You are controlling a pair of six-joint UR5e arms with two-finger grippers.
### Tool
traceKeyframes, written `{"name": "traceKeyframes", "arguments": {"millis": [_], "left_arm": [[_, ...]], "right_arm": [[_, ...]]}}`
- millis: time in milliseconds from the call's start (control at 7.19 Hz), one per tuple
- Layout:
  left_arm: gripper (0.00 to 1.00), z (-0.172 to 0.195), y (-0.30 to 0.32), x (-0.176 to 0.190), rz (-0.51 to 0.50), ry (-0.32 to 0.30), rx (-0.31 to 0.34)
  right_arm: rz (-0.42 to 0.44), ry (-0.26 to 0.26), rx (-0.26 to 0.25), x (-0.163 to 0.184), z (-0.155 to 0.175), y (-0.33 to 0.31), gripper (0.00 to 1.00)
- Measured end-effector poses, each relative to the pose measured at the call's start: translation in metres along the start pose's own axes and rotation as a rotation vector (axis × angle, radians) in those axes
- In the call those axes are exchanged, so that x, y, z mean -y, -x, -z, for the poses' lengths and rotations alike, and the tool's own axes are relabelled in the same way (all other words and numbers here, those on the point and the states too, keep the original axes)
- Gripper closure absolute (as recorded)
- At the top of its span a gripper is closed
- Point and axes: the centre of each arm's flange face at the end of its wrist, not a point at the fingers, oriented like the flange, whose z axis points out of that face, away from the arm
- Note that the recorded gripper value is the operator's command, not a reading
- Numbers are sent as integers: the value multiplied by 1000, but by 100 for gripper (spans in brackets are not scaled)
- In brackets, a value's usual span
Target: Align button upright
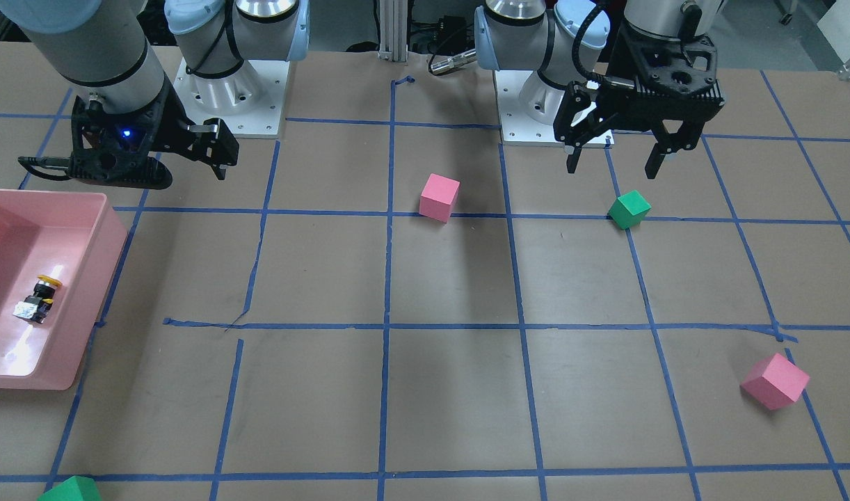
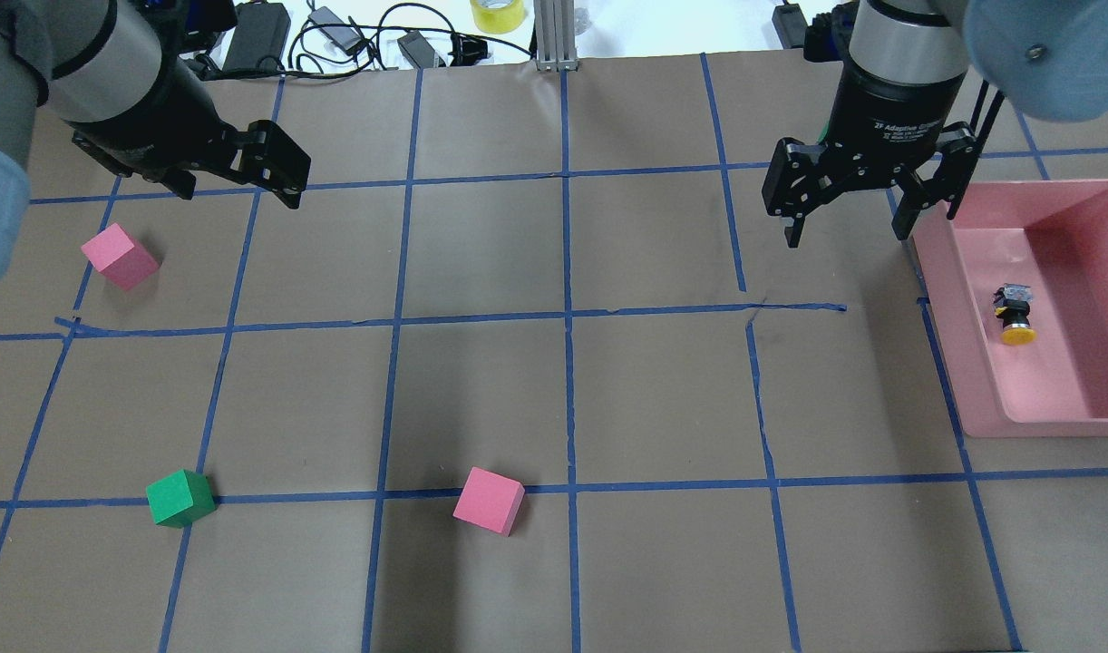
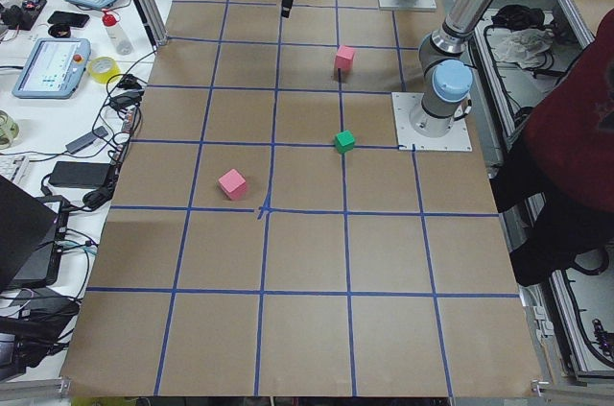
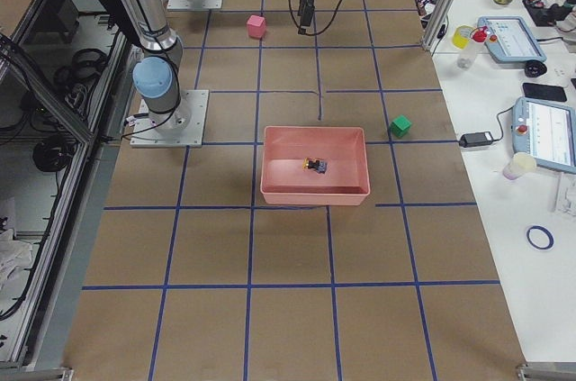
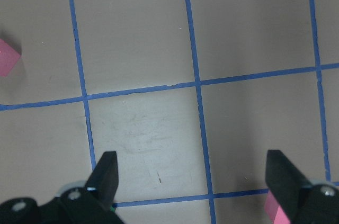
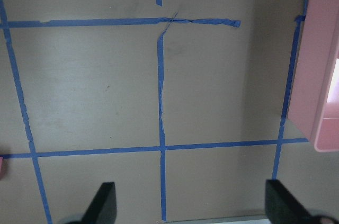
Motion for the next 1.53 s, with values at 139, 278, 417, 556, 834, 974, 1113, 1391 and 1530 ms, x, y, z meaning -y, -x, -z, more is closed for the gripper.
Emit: {"name": "traceKeyframes", "arguments": {"millis": [139, 278, 417, 556, 834, 974, 1113, 1391, 1530], "left_arm": [[0, 0, 0, 0, 0, 0, 0], [0, 0, 0, 0, 0, 0, 0], [0, 0, 0, 0, 0, 0, 0], [0, 0, 0, 0, 0, 0, 0], [0, 0, 0, 0, 0, 0, 0], [0, 0, 0, 0, 0, 0, 0], [0, 0, 0, 0, 0, 0, 0], [0, 0, 0, 0, 0, 0, 0], [0, 0, 0, 0, 0, 0, 0]], "right_arm": [[1, 1, 0, 0, 0, 0, 0], [4, 2, -1, 0, -1, 0, 0], [6, 2, -3, 1, -1, 0, 0], [7, 1, -5, 0, -1, -1, 0], [9, 3, -9, 1, -1, -2, 0], [7, 5, -9, 4, -3, -3, 0], [3, 7, -8, 6, -7, -4, 0], [-7, 9, -9, 10, -14, -5, 0], [-11, 10, -9, 10, -16, -5, 0]]}}
